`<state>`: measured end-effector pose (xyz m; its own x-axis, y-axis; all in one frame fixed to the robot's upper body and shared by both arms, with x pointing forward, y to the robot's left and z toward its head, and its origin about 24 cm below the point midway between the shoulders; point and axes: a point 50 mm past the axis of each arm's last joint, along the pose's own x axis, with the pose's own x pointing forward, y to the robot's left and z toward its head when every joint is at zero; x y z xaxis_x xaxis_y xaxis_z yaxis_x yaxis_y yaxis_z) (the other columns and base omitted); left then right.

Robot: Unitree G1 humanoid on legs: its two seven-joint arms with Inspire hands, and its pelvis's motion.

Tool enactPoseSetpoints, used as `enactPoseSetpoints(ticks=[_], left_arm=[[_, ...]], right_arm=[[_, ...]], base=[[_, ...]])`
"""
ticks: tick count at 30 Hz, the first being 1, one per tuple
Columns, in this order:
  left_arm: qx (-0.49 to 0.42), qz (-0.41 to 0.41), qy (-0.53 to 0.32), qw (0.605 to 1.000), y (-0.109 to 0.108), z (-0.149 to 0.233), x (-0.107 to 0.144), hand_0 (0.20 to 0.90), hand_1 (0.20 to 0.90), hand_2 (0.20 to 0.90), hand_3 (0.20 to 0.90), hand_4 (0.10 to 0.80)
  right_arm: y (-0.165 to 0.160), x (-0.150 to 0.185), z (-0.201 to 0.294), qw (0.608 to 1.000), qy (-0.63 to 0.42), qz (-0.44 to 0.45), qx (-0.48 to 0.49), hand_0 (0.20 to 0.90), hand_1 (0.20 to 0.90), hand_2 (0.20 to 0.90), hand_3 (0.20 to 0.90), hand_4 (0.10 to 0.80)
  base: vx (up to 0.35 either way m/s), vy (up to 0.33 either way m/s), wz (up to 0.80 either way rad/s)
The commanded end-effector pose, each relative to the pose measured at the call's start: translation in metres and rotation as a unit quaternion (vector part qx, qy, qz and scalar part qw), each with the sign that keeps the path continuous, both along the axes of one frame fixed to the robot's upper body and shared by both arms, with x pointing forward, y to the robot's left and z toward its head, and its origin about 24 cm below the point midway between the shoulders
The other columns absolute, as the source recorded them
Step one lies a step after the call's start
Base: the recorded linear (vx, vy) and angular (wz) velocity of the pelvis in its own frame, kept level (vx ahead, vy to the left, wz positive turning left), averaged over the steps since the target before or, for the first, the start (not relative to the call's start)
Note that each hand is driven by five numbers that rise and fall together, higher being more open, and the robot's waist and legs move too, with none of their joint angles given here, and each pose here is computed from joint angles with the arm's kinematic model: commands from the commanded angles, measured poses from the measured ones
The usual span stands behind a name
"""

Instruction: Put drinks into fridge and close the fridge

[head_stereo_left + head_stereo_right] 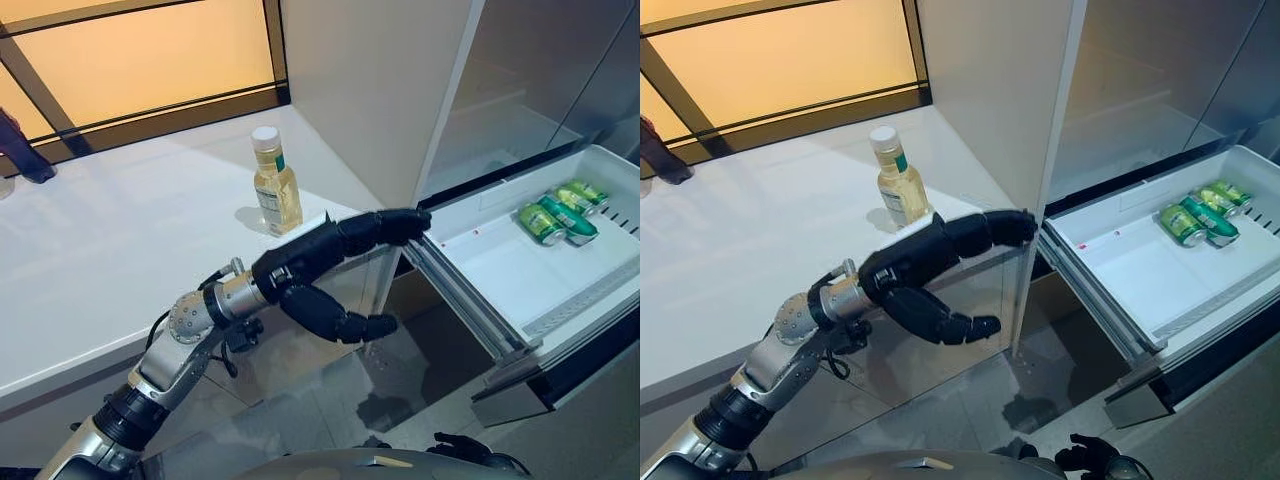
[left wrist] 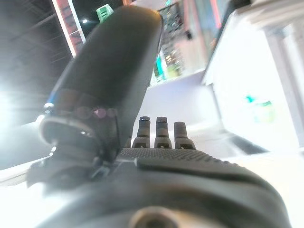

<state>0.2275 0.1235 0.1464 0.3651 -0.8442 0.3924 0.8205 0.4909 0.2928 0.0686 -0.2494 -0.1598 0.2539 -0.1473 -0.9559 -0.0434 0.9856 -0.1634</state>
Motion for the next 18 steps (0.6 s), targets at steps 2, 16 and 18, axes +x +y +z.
enactPoseSetpoints(ticks=[2, 16, 18], left_arm=[[-0.131, 0.026, -0.172, 0.976, 0.013, 0.077, -0.002, 0.900, 0.900, 0.900, 0.900, 0.800], [-0.199, 0.276, -0.283, 0.897, 0.065, 0.116, 0.003, 0.900, 0.900, 0.900, 0.900, 0.800], [-0.205, 0.333, -0.280, 0.877, 0.076, 0.115, 0.005, 0.900, 0.900, 0.900, 0.900, 0.800]], right_arm=[[0.024, -0.007, -0.008, 0.999, 0.008, -0.012, 0.038, 0.900, 0.900, 0.900, 0.900, 0.800], [0.026, -0.020, -0.011, 0.998, 0.019, -0.032, 0.041, 0.900, 0.900, 0.900, 0.900, 0.800], [0.026, -0.020, -0.011, 0.998, 0.020, -0.035, 0.042, 0.900, 0.900, 0.900, 0.900, 0.800]], base=[[0.000, 0.000, 0.00], [0.019, -0.005, -0.01], [0.045, -0.005, -0.02]])
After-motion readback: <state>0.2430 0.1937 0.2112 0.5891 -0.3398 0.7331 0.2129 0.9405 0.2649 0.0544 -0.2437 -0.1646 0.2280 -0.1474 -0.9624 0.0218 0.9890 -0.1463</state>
